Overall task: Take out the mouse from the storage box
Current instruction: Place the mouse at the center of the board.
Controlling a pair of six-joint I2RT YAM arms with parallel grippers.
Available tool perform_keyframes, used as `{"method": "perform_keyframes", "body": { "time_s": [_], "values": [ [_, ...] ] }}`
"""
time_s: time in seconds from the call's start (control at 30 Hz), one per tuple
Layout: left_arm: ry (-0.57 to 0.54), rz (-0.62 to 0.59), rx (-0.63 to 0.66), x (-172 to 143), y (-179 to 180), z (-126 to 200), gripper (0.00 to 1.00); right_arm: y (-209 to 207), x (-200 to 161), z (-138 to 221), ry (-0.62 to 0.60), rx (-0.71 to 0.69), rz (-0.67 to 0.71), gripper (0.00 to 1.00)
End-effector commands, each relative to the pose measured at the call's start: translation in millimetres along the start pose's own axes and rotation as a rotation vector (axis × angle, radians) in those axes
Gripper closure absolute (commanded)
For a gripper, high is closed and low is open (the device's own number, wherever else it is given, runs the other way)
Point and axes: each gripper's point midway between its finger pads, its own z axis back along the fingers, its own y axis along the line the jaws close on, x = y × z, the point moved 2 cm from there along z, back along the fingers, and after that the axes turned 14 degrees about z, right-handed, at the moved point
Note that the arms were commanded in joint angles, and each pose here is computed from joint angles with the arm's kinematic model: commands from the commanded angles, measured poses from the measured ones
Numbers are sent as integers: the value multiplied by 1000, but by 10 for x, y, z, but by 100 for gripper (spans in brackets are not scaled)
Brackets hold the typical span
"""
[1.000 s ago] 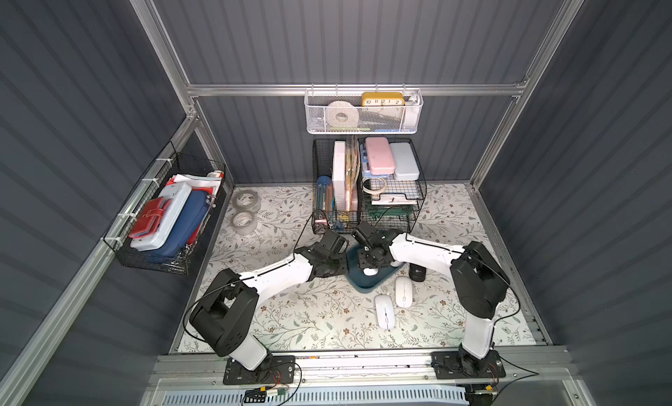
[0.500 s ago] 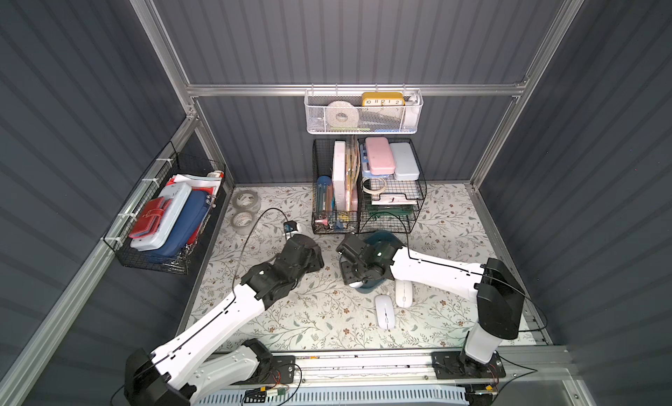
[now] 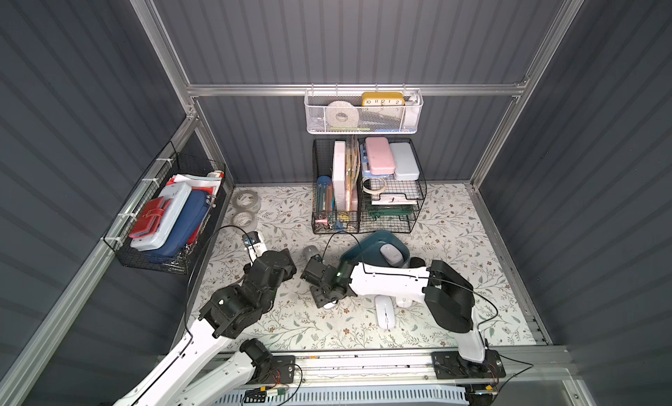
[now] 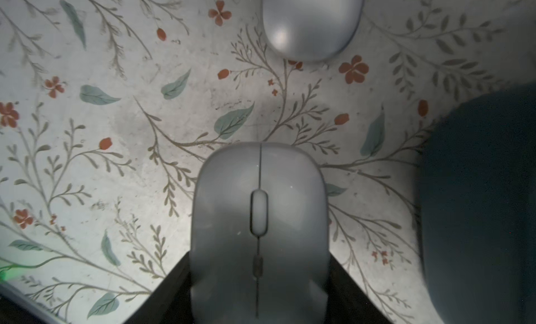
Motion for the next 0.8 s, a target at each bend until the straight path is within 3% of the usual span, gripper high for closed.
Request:
{"method": "perform_keyframes", "body": {
  "time_s": [0.0,0.53,0.77],
  "values": [
    [9,-4,31,-49,98,0,24,13,107,-21,-9,-8,-8,40],
    [44,-16,13,-157,84,-52,15,45,42,-403,74,-30,14,36],
    [45,-22,10,-154,55,-63,8,3,71,-310,54,-48,14,19]
  ]
}}
